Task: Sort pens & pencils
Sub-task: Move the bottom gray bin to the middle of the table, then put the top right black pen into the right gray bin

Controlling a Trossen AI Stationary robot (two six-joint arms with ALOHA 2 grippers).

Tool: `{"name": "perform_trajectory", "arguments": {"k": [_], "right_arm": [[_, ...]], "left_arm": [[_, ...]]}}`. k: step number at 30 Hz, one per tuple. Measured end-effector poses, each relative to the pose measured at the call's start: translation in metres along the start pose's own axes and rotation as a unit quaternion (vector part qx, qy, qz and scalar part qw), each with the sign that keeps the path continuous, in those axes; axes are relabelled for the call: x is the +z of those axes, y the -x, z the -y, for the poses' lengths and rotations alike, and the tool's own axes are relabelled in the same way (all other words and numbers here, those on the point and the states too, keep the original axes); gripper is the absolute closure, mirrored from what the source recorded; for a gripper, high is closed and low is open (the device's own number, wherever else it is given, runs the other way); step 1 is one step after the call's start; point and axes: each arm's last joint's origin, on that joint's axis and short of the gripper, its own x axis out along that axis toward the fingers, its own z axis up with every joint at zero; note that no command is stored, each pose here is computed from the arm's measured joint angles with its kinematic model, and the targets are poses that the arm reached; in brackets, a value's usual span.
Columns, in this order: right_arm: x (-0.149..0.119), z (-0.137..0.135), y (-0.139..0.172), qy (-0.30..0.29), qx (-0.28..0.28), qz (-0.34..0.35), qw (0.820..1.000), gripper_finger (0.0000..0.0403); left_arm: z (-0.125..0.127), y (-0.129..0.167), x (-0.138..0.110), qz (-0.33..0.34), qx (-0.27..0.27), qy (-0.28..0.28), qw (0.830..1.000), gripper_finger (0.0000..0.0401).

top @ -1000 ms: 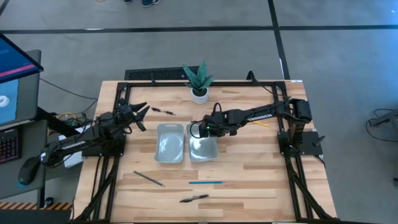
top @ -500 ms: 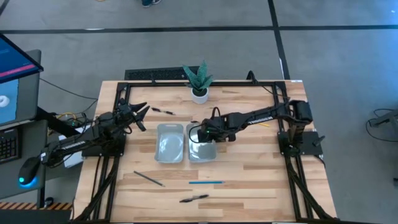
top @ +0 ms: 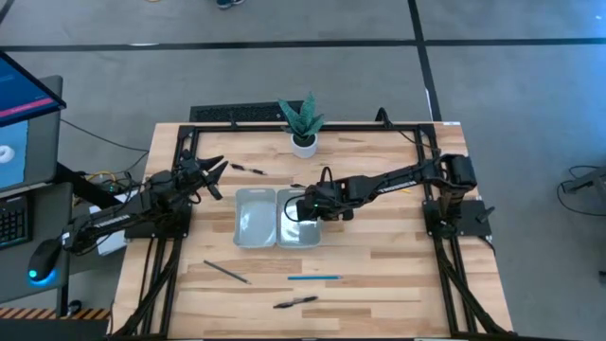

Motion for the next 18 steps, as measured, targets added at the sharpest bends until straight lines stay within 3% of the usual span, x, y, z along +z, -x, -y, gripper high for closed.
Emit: {"name": "perform_trajectory", "arguments": {"k": [11,18], "right_arm": [[0.004,0.001,0.002,0.012,-0.001,0.004,1.000,0.0205],[0.016,-0.017,0.039,0.052,0.041,0.026,0.997,0.0205]], "left_arm": [[0.000,0.000,0.000,0.000,0.000,0.000,1.000,0.0298],[0.000,0.000,0.000,0.000,-0.001,0.000,1.000,0.0298]]}}
